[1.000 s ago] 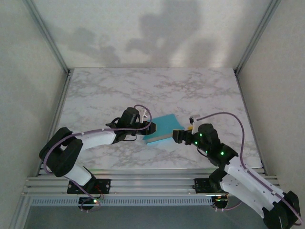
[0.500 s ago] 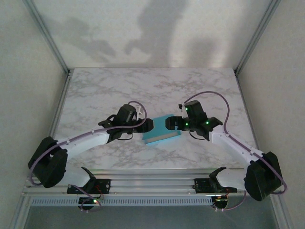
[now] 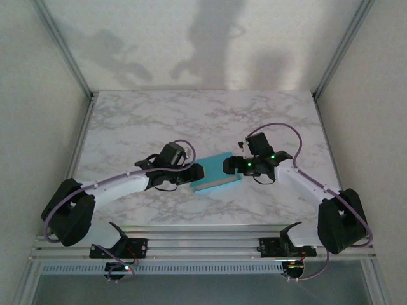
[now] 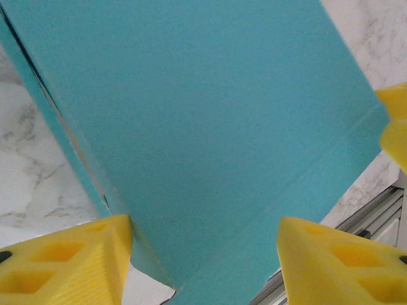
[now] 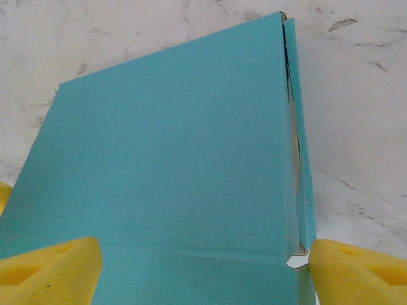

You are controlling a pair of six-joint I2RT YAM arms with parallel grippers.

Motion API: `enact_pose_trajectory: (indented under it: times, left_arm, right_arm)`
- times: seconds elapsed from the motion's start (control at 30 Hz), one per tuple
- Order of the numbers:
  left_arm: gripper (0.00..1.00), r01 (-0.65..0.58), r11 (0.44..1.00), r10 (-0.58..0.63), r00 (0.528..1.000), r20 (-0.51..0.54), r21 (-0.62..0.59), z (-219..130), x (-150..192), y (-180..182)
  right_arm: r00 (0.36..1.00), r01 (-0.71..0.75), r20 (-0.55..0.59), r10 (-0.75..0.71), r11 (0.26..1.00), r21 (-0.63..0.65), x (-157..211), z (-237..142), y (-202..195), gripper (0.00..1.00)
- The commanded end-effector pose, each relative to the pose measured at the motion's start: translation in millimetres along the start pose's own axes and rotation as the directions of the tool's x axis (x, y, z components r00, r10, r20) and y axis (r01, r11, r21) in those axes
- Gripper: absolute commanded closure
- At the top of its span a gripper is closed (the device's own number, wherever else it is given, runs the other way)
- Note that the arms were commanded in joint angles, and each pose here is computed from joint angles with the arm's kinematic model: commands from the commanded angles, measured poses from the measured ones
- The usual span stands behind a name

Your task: Fold the paper box

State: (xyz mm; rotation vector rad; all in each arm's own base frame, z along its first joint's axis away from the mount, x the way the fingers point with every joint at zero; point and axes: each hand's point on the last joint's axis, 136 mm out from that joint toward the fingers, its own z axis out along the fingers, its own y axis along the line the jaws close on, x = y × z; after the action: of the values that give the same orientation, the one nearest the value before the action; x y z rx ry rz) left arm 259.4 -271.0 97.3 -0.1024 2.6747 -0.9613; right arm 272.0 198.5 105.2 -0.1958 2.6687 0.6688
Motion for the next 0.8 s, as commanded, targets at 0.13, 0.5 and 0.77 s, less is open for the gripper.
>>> enact_pose_trajectory:
  times: [0.13,0.5,0.77]
  left_arm:
    - [0.43,0.031,1.000,-0.031,0.997,-0.073,0.001,8,17,0]
    - [0.54,0.047,0.997,-0.044,0.997,-0.064,0.053,18,14,-6]
    - [0.57,0.053,0.997,-0.050,0.997,-0.057,0.055,23,14,-1]
  right_arm:
    - [1.000,-0.010,-0.017,0.009,0.999,-0.031,-1,7,1,0.19]
    - [0.998,-0.035,-0.048,0.033,0.998,-0.049,12,18,-2,0.43]
    - [0.996,-0.059,-0.067,0.056,0.997,-0.050,25,23,-7,0.52]
